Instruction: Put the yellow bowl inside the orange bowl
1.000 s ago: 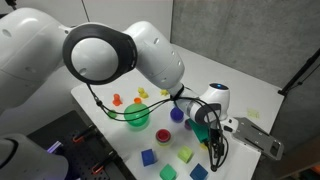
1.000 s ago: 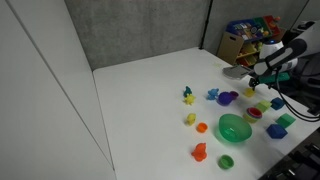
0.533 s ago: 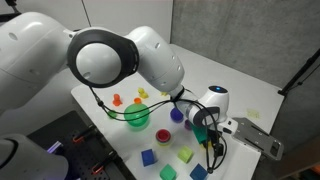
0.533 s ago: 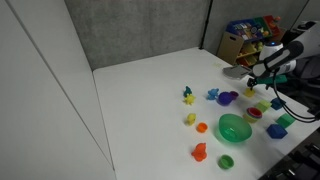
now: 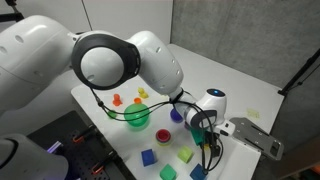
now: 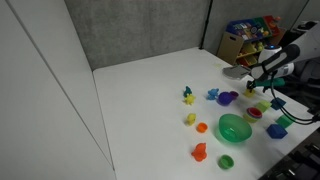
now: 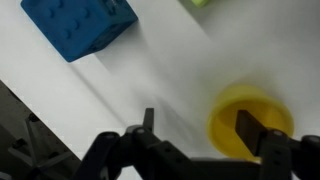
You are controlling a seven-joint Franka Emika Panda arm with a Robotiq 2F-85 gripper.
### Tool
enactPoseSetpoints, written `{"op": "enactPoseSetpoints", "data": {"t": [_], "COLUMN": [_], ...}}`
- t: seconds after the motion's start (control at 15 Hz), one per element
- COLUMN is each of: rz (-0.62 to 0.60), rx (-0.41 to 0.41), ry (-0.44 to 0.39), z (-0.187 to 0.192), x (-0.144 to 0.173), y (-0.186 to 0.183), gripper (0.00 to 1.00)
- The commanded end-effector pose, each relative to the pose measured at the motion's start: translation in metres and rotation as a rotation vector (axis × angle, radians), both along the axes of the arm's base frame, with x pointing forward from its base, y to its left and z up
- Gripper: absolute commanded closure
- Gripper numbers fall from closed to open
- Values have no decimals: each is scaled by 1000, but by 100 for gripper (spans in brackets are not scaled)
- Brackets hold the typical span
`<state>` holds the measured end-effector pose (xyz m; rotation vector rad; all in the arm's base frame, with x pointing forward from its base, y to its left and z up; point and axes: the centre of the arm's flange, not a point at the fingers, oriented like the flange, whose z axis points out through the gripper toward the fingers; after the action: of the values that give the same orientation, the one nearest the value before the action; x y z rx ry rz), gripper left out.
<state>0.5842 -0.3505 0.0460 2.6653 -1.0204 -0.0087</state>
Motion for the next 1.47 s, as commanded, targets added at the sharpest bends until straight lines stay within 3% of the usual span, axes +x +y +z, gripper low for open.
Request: {"op": "enactPoseSetpoints", "data": {"t": [0.0,0.4,0.53,0.6,0.67,0.87,1.4], "rz": [-15,-23,-34,-39,-42,-38,15], "rx": [-10,-14,-17,-25,-26,-21,72], "ry": [-17,-20,-21,-25,-26,-27,-52], "z": [-6,5,18,29,38,55,74], "x": [5,6,2,-1,-5,-26,-70], "y": [5,17,18,17,18,21,62], "gripper": [47,95,99,95,98,95,95]}}
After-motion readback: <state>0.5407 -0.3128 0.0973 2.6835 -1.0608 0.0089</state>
